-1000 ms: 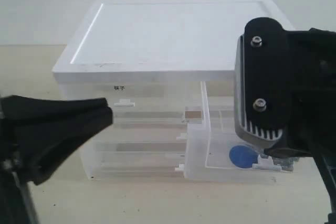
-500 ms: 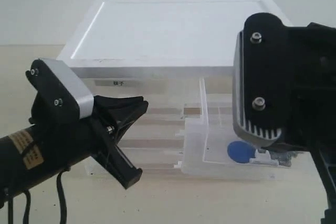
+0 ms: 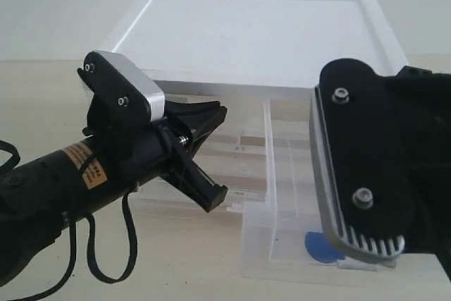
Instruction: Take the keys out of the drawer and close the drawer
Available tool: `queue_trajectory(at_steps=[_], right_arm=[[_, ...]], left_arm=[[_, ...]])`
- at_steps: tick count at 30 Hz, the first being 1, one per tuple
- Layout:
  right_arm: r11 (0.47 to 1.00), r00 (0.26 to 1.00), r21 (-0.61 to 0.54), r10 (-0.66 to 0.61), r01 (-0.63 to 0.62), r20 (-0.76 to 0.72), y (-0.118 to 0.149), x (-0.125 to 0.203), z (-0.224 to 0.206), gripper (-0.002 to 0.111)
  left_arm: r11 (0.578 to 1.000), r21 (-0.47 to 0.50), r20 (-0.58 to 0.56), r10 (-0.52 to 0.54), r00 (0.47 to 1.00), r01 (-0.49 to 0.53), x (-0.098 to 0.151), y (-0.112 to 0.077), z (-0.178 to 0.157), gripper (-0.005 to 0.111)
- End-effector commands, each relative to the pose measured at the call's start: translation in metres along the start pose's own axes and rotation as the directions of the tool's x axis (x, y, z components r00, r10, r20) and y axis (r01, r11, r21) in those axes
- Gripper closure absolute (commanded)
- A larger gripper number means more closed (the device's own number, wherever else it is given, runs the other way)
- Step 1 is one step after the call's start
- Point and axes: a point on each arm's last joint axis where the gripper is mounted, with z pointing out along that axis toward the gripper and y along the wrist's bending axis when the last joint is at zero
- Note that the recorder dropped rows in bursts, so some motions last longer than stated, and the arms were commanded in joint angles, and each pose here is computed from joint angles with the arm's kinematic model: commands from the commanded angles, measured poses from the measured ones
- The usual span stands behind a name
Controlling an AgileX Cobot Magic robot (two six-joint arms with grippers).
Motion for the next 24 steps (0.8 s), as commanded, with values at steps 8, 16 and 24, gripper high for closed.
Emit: queue_trajectory(at_steps=[8,16,24], right_arm=[[0.995,0.992,-0.090,0.059,-0.049,0.111,0.013,-0.002,-0.015,0.107],[0.989,0.997,-0.132,0.074,-0.069,0.035,0.022,0.009,0.005,0.107],[0.994,0.994,-0.066,0.088,-0.085,0.056,0.016,0.009,0.004,0.107]], left_arm=[[0.998,-0.061,-0.012,-0.018,1.000,0.018,0.001,0.014,0.004,0.102],[0.998,-0.062,-0.015,-0.017,1.000,0.016,0.004,0.013,0.006,0.102],[0.998,-0.064,-0.005,-0.017,1.000,0.016,0.003,0.014,0.006,0.102]])
